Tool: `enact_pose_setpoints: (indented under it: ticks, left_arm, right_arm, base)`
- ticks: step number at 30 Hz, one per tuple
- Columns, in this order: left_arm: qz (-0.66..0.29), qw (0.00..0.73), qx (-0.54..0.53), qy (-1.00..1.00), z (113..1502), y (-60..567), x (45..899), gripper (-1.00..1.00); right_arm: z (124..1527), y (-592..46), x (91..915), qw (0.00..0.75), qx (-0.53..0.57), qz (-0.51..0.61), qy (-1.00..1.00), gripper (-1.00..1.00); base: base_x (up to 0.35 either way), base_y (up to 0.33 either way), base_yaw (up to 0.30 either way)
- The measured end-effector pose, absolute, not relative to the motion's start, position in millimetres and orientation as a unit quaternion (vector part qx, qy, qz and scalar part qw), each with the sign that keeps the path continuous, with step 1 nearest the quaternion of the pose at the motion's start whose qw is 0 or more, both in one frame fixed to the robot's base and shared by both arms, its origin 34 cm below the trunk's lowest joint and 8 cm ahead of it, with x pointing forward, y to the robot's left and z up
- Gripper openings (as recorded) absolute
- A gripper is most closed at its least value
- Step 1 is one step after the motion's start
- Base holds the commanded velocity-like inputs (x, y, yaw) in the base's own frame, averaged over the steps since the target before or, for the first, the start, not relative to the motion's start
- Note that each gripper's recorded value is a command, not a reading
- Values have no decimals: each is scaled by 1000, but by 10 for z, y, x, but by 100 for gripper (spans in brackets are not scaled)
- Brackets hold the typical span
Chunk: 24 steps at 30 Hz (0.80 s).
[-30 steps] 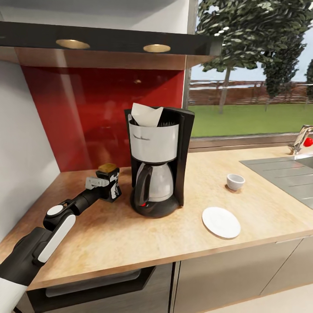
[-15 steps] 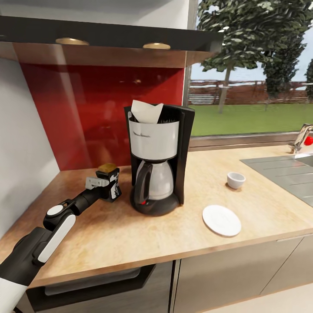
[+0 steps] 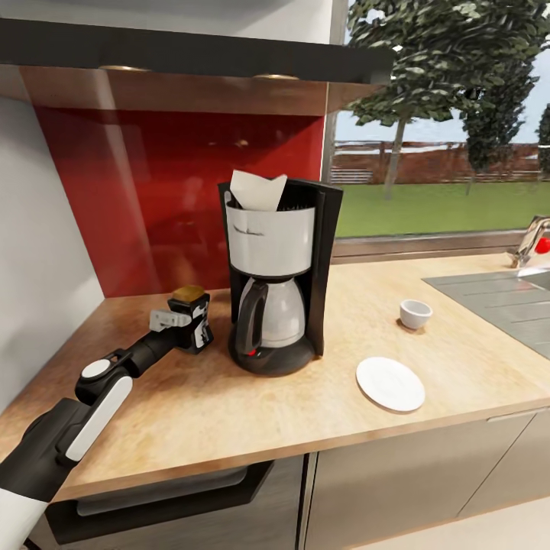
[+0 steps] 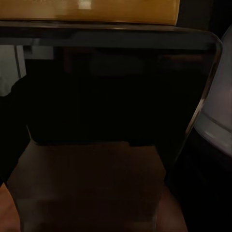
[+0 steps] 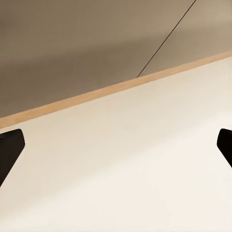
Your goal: Set up a coffee station on the kitchen countertop: keep the coffee maker on the countertop, move the bottle of coffee from the kitchen shelf to the counter next to the coffee maker, place a paper coffee filter on top of the coffee maker, put the saucer next to the coffee maker with the coffee cup on the saucer, and place the electric kettle next to the coffee maker.
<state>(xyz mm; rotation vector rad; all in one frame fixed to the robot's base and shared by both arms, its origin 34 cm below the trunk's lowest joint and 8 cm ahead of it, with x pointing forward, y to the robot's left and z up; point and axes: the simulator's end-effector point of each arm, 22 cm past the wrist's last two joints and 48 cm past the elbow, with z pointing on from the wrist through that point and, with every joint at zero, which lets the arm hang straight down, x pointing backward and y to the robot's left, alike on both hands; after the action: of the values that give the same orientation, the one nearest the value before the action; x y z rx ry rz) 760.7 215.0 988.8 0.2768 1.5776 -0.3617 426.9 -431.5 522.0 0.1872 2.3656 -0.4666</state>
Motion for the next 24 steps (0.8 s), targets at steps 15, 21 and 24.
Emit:
enact_pose_setpoints:
  ticks: [15, 21, 24]
  left_arm:
    - [-162, 687, 123, 698, 9884, 2154, 7592, -100]
    - [-162, 687, 123, 698, 9883, 2153, 7592, -100]
    - [-162, 687, 123, 698, 9884, 2154, 7592, -100]
  right_arm:
    - [5146, -4316, 4260, 354, 72, -181, 915, 100]
    - [5146, -4314, 4263, 354, 72, -181, 915, 100]
    - [5145, -4314, 4261, 354, 72, -181, 915, 100]
  base:
    - [0, 0, 0]
    - [0, 0, 0]
    - [0, 0, 0]
